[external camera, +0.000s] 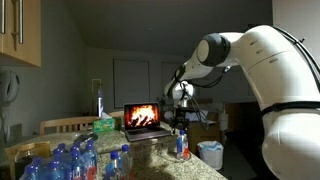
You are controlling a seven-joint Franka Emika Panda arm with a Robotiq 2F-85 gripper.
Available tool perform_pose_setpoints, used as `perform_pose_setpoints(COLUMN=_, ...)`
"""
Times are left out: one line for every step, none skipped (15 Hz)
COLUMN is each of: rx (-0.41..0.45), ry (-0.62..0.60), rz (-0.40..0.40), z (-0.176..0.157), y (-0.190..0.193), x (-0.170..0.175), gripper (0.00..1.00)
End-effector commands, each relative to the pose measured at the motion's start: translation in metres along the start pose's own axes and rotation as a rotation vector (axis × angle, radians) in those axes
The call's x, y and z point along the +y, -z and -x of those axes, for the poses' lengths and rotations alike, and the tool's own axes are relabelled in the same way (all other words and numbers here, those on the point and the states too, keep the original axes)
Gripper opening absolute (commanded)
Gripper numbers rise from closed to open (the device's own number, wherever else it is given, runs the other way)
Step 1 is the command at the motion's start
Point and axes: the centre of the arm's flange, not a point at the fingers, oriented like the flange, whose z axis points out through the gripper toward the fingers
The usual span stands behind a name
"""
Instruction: Pick up the three water bottles and move them to the left.
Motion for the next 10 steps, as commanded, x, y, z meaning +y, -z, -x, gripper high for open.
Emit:
perform_pose_setpoints(rx=-0.023, ry=-0.023, rz=0.022, z=0.015, y=0.005, x=-0.009, gripper=0.53)
perform_pose_setpoints(rx=-0.025, ry=-0.022, rz=0.024, z=0.015, y=0.005, x=-0.01, gripper=0.47)
perform_pose_setpoints(rx=-0.027, ry=-0.024, rz=0.028, z=0.014, y=0.005, x=-0.011, gripper=0.4)
perform_pose_setpoints(rx=-0.029, ry=-0.025, rz=0.031, z=0.014, y=0.005, x=-0.012, gripper=0.34)
perform_pose_setpoints(rx=-0.032, ry=-0.022, rz=0.032, z=0.014, y=0.005, x=-0.014, gripper=0.27)
perform_pose_setpoints(rx=-0.033, ry=-0.019, rz=0.035, z=0.014, y=0.005, x=-0.016, gripper=0.21)
perform_pose_setpoints(rx=-0.034, ry=-0.012, rz=0.039, z=0.013, y=0.007, x=-0.02, gripper=0.16)
perform_pose_setpoints(rx=-0.032, ry=-0.007, rz=0.042, z=0.013, y=0.009, x=-0.022, gripper=0.1)
perform_pose_setpoints(rx=-0.03, ry=0.005, rz=0.044, z=0.013, y=0.012, x=-0.029, gripper=0.12)
perform_pose_setpoints(rx=-0.026, ry=0.019, rz=0.046, z=0.012, y=0.013, x=-0.035, gripper=0.12)
